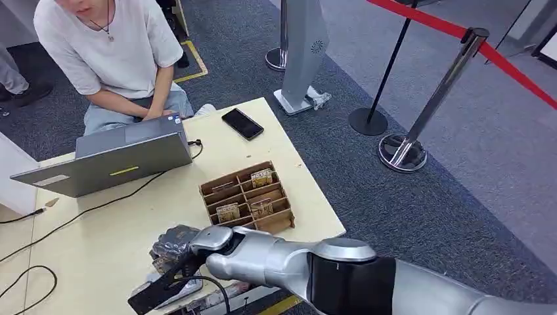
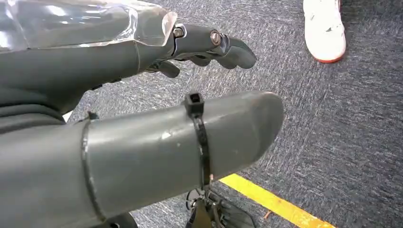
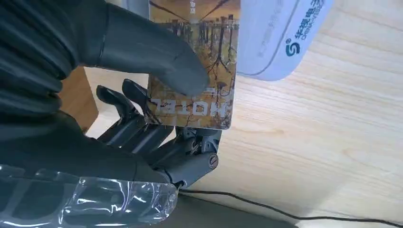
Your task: Pass the card to the sensor for recognition and then transmit it.
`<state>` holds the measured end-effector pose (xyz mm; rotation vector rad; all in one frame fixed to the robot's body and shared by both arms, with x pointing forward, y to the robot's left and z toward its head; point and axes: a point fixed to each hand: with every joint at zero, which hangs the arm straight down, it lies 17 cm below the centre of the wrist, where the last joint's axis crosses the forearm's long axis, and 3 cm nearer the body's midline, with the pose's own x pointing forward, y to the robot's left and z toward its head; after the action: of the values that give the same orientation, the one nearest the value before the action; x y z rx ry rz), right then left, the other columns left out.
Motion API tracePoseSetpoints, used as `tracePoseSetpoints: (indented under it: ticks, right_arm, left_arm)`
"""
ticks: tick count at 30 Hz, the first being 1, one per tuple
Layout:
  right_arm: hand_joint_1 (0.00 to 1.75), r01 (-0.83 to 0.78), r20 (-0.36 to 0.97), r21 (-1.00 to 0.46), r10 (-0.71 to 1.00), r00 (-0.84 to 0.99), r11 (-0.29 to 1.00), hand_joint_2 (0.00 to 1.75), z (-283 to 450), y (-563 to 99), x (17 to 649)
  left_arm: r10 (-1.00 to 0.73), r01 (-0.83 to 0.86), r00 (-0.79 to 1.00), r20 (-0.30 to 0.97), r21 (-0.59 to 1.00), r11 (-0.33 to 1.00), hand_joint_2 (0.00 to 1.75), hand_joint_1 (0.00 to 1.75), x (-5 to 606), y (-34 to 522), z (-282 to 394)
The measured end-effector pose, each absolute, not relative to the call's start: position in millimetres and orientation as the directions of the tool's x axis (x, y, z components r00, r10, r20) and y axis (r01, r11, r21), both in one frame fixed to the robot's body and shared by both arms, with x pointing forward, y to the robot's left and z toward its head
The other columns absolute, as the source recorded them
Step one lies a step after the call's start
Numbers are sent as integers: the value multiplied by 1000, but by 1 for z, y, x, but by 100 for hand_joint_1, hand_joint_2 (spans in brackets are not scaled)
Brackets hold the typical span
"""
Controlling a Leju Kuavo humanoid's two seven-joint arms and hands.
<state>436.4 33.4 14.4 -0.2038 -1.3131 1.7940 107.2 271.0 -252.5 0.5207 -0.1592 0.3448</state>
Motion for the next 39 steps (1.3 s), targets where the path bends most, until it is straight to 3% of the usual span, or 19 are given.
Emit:
tracePoseSetpoints:
  ticks: [39]
  right_arm:
    - [175,-515,300,-853,729,-615,-83,175,5,35,432]
  left_arm:
    - [297,-373,926,232,456,808,0,0,106,271,-253]
